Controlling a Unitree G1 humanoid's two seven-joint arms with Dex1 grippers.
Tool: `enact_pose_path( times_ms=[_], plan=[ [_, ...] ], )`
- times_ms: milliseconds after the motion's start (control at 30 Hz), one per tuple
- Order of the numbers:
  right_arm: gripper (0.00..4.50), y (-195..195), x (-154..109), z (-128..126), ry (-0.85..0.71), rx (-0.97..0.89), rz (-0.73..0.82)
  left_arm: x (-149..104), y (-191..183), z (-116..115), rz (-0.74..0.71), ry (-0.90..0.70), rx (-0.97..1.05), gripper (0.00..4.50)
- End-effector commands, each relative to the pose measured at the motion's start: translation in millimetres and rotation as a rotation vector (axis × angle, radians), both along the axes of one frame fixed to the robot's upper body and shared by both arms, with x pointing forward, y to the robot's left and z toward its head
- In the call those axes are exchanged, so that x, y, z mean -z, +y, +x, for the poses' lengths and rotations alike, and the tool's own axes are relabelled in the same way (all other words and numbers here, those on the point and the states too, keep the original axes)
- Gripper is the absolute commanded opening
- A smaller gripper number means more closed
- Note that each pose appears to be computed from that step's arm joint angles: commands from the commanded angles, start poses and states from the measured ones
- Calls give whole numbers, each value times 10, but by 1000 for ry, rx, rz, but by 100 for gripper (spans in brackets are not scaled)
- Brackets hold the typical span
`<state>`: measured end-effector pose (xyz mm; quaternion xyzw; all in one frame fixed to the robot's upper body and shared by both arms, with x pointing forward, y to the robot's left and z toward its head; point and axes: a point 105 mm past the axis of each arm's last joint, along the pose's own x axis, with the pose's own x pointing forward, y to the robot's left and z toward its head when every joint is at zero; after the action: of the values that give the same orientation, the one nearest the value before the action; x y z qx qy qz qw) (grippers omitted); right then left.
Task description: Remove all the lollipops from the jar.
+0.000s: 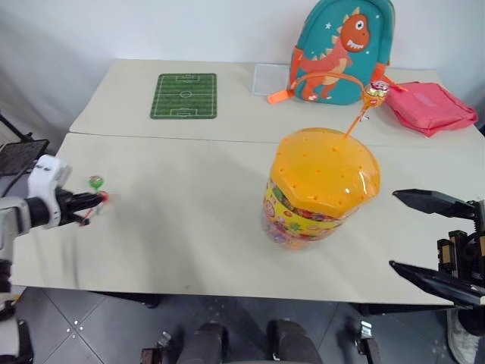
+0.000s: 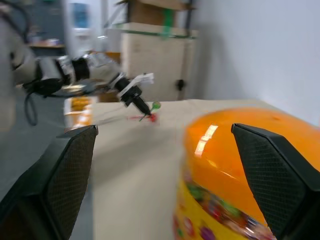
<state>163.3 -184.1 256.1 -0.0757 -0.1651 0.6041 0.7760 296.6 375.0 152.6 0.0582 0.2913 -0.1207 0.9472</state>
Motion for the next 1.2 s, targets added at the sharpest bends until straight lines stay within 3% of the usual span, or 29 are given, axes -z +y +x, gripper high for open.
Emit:
enact_pose_path(
  times_ms=[33,267,400,533,733,833,933,967,1067,1200],
  plan=[
    [450,82,7,-71,2,-87,-39,-155,-42,-79,18,-12,5,3],
    [450,125,140,-58,31,-137,-82,-70,-102,-105,2,28,-7,3],
    [450,13,114,34,38,-50,-55,-195,-267,-63,-73,-31,68,99],
    [450,-130,23,128,56,91,15,-500,-525,-120,-165,-156,296,213],
    [450,-507,-55,364,148,360,104,-1031,-889,-268,-176,-415,673,213],
    [450,-605,9,588,250,503,38,-1113,-1175,-340,-185,-468,843,213],
    [450,-606,-86,732,247,557,70,-1150,-1315,-341,-189,-524,898,213],
    [450,-567,-168,832,256,564,118,-1151,-1512,-314,-258,-603,927,230],
    [450,-364,-224,1075,349,567,66,-931,-2126,-461,-385,-623,1102,291],
    [450,-139,-359,1239,356,522,63,-1073,-2392,-473,-401,-806,1119,407]
  ],
)
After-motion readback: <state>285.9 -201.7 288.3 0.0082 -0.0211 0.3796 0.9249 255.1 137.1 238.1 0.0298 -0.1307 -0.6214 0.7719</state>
